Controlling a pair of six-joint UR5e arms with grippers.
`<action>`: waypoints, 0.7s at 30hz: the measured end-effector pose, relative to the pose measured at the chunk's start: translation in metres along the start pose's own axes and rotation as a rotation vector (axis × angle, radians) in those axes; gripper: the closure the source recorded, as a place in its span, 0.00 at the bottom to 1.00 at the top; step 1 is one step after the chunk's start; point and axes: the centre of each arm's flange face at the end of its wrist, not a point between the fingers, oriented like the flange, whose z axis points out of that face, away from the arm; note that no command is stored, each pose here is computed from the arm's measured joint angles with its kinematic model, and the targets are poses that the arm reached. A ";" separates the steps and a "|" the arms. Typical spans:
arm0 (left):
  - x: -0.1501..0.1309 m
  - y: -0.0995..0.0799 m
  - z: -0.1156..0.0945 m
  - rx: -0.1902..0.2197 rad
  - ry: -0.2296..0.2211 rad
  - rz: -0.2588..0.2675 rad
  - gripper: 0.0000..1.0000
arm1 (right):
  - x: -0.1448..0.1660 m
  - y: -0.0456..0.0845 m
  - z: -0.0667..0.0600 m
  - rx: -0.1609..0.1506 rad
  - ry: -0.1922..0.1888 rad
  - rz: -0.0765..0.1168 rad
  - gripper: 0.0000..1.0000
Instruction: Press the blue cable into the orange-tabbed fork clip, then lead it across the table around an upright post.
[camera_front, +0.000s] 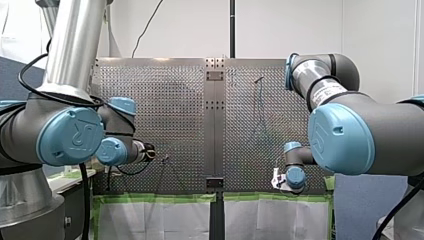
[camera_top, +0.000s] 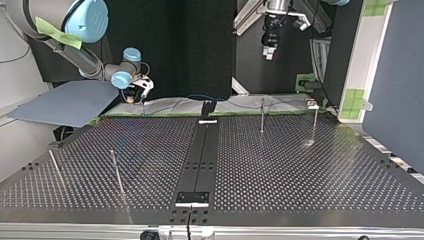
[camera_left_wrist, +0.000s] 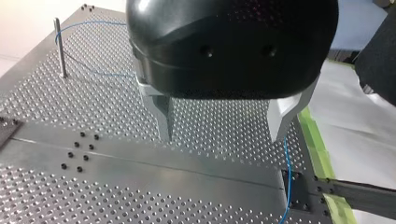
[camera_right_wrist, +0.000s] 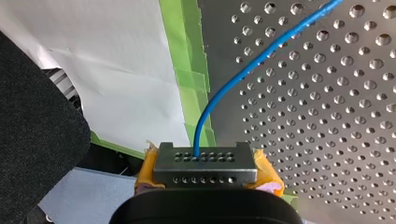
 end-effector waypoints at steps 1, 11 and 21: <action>-0.002 -0.001 0.003 0.009 -0.007 -0.001 0.00 | 0.000 0.001 0.000 -0.001 0.000 0.000 1.00; -0.020 -0.010 0.034 0.038 -0.067 -0.014 0.00 | 0.001 0.003 0.001 -0.004 -0.003 0.002 1.00; -0.021 -0.010 0.036 0.039 -0.070 -0.015 0.00 | 0.001 0.003 0.001 -0.004 -0.003 0.002 1.00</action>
